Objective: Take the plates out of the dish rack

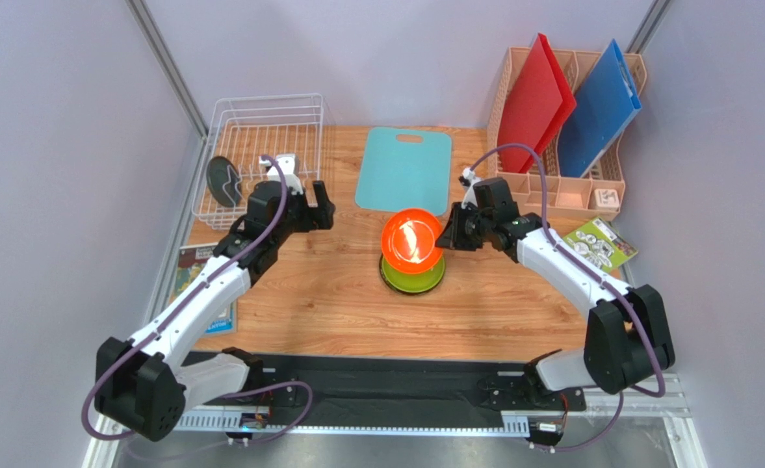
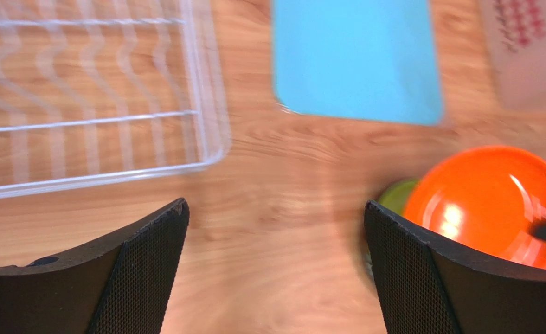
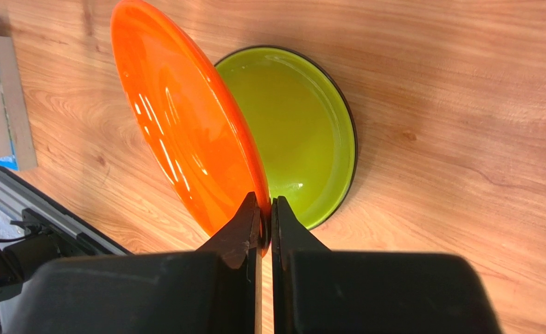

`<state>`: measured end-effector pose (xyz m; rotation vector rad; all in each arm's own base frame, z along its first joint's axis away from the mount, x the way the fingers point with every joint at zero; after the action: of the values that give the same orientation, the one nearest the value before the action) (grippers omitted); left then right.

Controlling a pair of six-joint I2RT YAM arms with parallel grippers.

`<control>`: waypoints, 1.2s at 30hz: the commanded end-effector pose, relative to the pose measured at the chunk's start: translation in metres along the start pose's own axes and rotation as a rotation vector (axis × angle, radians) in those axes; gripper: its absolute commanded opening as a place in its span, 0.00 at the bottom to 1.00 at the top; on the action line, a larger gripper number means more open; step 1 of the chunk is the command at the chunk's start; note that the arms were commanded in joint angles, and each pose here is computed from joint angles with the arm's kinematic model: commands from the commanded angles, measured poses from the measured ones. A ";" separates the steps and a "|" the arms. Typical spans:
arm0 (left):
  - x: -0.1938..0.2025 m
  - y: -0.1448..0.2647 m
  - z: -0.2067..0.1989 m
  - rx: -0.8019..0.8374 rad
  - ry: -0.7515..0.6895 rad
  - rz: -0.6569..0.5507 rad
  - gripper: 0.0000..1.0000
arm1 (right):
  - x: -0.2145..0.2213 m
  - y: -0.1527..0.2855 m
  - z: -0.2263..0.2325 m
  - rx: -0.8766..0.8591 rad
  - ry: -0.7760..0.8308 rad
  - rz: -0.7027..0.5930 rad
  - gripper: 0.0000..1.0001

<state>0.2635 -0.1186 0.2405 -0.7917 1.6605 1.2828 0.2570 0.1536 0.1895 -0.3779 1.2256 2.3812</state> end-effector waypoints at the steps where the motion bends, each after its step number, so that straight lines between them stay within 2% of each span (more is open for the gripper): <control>1: -0.011 0.018 0.035 -0.354 -0.109 -0.037 1.00 | 0.005 -0.007 -0.006 0.023 0.004 0.049 0.00; 4: -0.012 0.024 0.040 -0.414 -0.100 -0.051 0.99 | 0.008 -0.014 -0.009 0.031 -0.008 0.078 0.00; 13: -0.008 0.028 0.042 -0.433 -0.088 -0.064 0.99 | 0.012 -0.025 -0.014 0.036 -0.024 0.132 0.01; 16: -0.007 0.027 0.043 -0.436 -0.087 -0.061 0.99 | 0.013 -0.028 -0.015 0.031 -0.027 0.151 0.07; 20: -0.007 0.025 0.042 -0.432 -0.084 -0.059 1.00 | 0.017 -0.029 -0.017 0.039 -0.029 0.167 0.24; 25: -0.011 0.023 0.041 -0.436 -0.079 -0.063 1.00 | 0.016 -0.028 -0.018 0.058 -0.020 0.176 0.36; 28: -0.020 0.020 0.041 -0.452 -0.072 -0.077 1.00 | 0.016 -0.026 -0.019 0.079 -0.005 0.178 0.48; 36: -0.041 0.005 0.039 -0.469 -0.100 -0.076 0.99 | 0.014 -0.025 -0.021 0.094 0.034 0.195 0.50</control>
<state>0.2744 -0.0794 0.2538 -1.0021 1.3093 1.6701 0.2501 0.1512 0.1461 -0.2136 1.4394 2.4783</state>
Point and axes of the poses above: each gripper's point midway between its finger pads, its own y axis back along the fingers, its own z axis along the line the jaws close on, x = y × z, the point moved 9 cm from there along y, back along the fingers, and after that the axes turned 11 degrees about -y, right-handed, at the moved point
